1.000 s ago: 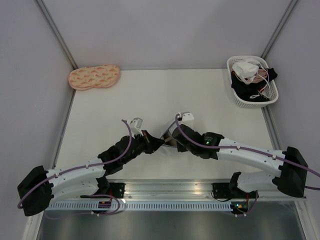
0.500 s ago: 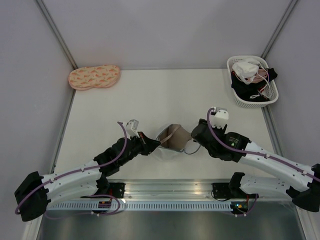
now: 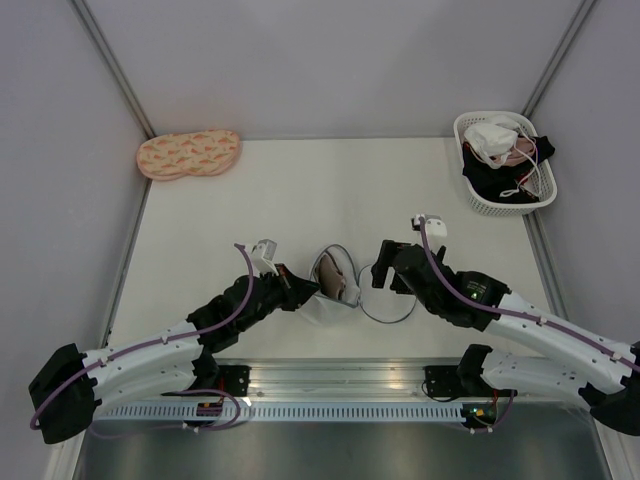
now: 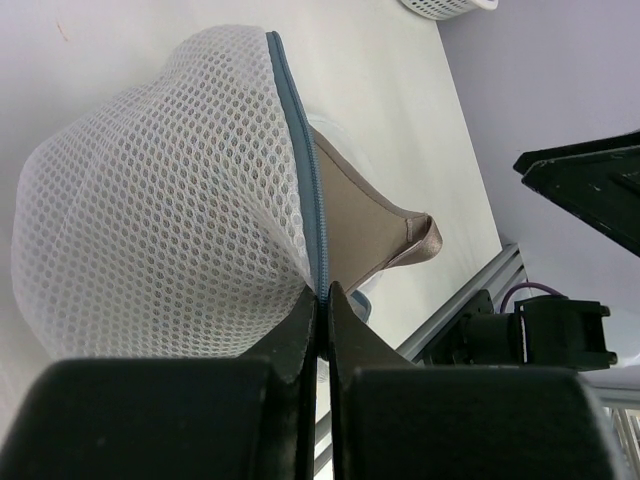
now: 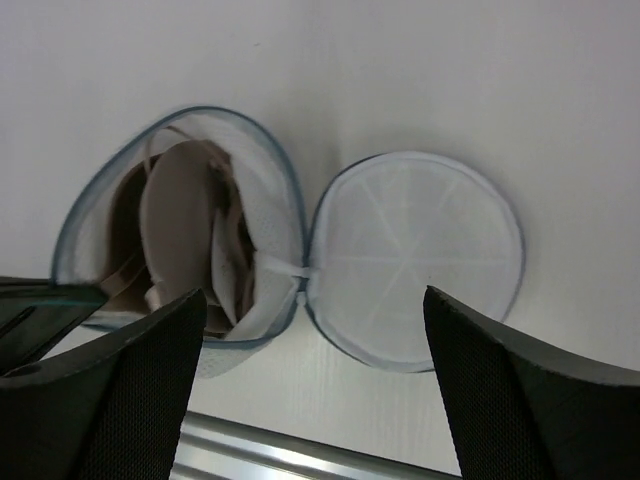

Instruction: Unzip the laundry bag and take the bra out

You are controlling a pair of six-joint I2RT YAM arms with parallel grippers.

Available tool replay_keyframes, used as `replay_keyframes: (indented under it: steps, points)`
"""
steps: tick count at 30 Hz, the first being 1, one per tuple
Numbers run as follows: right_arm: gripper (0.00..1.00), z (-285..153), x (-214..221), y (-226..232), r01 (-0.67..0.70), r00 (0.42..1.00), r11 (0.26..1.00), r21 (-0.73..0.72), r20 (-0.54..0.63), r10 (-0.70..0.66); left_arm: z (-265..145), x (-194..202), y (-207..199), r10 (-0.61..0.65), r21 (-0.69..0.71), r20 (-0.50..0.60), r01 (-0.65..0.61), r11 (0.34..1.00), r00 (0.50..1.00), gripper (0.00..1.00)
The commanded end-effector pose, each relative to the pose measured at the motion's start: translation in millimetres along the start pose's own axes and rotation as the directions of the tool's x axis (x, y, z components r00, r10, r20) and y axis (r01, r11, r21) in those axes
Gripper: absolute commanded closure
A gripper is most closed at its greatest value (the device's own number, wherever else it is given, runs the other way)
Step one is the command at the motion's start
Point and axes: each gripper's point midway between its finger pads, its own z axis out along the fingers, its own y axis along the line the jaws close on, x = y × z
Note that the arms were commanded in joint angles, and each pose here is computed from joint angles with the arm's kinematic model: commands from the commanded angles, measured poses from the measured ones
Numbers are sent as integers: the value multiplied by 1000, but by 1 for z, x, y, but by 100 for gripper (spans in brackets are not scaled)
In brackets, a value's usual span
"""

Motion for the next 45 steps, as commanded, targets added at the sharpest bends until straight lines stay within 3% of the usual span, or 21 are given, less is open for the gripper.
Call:
replay_keyframes:
  steps: [1,6,13,15,21,22,24,25,28,31,32,35,41,45]
  points:
    - [8,0,0,62,32,999,961,-276,-26,-41,0,-9,-3,-23,8,40,23,1000,999,98]
    - [9,10,18,106,43,990,904,-425,-102,-95,-1,-10,-3,-27,7,43,26,1000,999,98]
    - [14,28,22,130,73,983,890,-449,-117,-139,-3,-11,-2,-30,7,51,29,1000,998,98]
    - [19,37,27,131,84,979,899,-430,-131,-154,-3,-12,-1,-30,4,55,30,1000,998,98]
    - [48,65,57,122,108,958,926,-360,-212,-194,-5,-13,-2,-35,12,60,34,999,998,98]
    - [61,69,63,121,113,953,929,-353,-227,-202,-6,-14,-3,-37,15,63,37,999,997,98]
    - [73,74,70,119,117,949,932,-343,-239,-207,-6,-14,-2,-39,16,63,38,999,997,98]
    - [84,77,73,117,117,947,934,-337,-247,-208,-7,-13,-2,-41,17,61,40,999,997,98]
    - [98,77,74,118,118,946,932,-343,-245,-210,-8,-13,-1,-41,13,61,41,999,997,98]
    - [100,71,69,119,119,950,927,-356,-231,-211,-9,-14,2,-53,-3,69,54,999,996,61]
    - [99,70,69,118,121,949,927,-355,-231,-213,-9,-15,4,-60,-9,75,60,998,995,40]
    - [99,65,67,119,125,949,921,-369,-228,-220,-9,-15,5,-63,-16,78,64,998,995,19]
    - [100,56,68,122,124,946,905,-407,-227,-232,-7,-14,5,-63,-20,73,65,998,995,16]
    - [100,48,55,118,134,958,916,-377,-187,-217,-7,-13,8,-61,-31,69,64,998,996,23]
